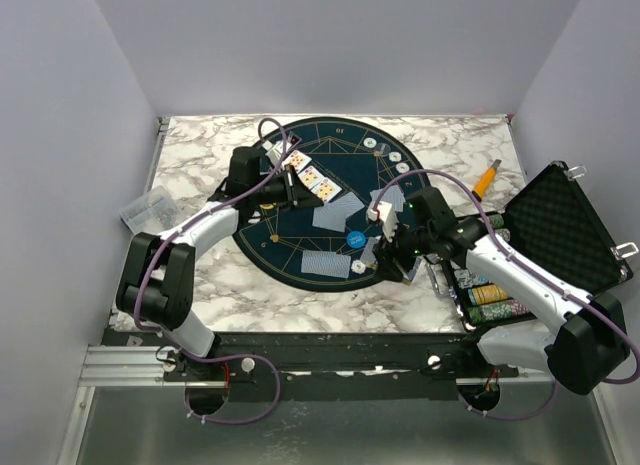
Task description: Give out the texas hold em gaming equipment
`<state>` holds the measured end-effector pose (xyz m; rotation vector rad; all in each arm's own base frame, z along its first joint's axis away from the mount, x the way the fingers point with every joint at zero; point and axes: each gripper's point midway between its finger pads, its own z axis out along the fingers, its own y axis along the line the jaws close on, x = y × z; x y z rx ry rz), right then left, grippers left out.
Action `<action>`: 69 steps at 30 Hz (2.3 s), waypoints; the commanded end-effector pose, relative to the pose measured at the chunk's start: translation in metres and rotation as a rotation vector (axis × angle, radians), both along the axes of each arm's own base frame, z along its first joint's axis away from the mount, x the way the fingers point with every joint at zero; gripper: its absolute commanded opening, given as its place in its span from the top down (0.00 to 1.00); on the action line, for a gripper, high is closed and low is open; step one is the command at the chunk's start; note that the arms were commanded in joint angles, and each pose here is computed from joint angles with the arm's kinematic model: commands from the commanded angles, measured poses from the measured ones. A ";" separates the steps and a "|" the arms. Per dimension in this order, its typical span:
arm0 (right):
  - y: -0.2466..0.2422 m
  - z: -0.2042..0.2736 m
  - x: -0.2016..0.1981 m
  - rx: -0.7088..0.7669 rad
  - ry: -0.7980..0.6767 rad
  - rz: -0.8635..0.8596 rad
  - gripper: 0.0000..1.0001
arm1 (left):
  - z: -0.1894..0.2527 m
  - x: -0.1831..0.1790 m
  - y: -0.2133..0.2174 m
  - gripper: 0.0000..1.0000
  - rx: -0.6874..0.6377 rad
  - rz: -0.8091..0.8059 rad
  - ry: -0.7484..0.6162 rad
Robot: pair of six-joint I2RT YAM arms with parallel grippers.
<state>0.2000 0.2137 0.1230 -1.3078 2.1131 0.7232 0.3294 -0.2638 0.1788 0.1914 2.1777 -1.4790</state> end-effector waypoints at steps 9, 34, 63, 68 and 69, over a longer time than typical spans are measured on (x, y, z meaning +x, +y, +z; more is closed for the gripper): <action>-0.007 0.014 0.026 0.015 -0.083 -0.101 0.99 | -0.017 0.069 -0.020 1.00 0.117 0.393 0.023; -0.016 0.016 0.034 0.017 -0.092 -0.146 0.99 | -0.092 0.093 -0.093 1.00 0.139 0.351 0.175; -0.017 0.017 0.031 0.026 -0.095 -0.137 0.99 | -0.109 0.061 -0.080 0.63 0.235 0.334 0.203; -0.016 0.017 0.030 0.026 -0.095 -0.132 0.99 | -0.110 0.052 -0.075 0.56 0.252 0.329 0.207; -0.016 0.017 0.030 0.026 -0.095 -0.131 0.99 | -0.110 0.051 -0.073 0.53 0.257 0.328 0.207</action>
